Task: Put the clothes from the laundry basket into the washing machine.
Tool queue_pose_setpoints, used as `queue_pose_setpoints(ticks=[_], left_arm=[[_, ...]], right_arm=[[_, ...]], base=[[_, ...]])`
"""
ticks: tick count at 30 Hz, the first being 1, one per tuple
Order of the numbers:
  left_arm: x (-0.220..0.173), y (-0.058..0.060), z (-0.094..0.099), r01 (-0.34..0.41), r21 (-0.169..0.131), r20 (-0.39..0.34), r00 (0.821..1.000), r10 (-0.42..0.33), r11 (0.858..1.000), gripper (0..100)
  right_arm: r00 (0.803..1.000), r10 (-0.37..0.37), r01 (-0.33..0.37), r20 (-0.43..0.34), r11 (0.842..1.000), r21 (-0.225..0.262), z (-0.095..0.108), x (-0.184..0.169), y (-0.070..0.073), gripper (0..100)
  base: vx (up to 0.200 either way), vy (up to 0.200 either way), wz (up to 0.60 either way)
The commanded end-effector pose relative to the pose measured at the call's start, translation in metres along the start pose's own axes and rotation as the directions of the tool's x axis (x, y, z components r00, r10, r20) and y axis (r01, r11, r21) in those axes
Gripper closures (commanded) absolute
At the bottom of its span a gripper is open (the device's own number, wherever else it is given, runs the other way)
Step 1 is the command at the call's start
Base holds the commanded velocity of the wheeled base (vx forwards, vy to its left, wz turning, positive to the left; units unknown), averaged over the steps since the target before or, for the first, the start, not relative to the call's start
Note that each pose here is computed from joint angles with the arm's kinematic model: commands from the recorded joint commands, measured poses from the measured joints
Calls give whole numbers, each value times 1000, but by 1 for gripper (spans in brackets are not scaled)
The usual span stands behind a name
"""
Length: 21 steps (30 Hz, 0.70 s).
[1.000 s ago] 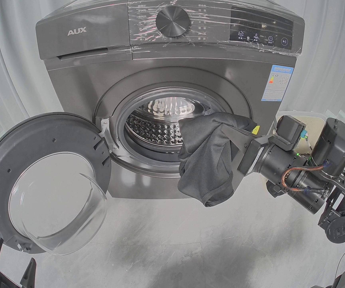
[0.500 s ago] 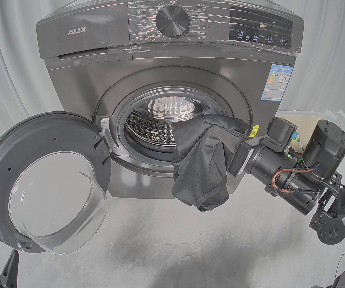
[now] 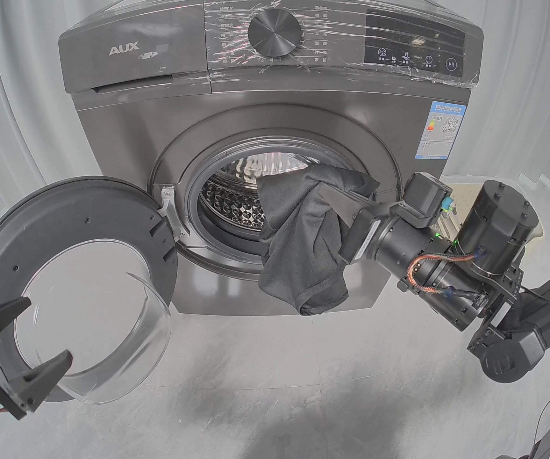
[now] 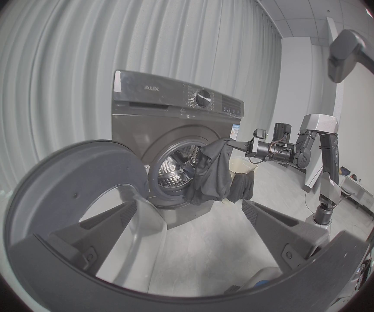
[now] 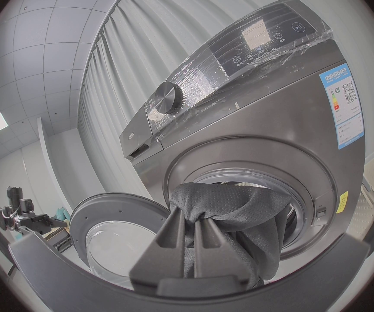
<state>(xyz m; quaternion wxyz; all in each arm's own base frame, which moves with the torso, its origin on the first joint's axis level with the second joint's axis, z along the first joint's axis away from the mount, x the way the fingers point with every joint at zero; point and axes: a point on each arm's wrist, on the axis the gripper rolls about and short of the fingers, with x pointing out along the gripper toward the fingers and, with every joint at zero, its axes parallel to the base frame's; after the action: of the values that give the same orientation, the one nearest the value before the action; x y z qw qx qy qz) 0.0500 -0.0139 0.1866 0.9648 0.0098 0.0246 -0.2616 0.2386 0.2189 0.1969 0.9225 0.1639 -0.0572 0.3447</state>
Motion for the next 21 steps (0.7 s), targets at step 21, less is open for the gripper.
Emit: queue_pose_setpoints(ticks=[21], left_arm=[[198, -15, -25, 244, -113, -294, 918, -267, 963, 0]], right_arm=[[998, 5, -5, 59, 1000, 2, -9, 33, -1, 100]], base=[[0, 0, 0]])
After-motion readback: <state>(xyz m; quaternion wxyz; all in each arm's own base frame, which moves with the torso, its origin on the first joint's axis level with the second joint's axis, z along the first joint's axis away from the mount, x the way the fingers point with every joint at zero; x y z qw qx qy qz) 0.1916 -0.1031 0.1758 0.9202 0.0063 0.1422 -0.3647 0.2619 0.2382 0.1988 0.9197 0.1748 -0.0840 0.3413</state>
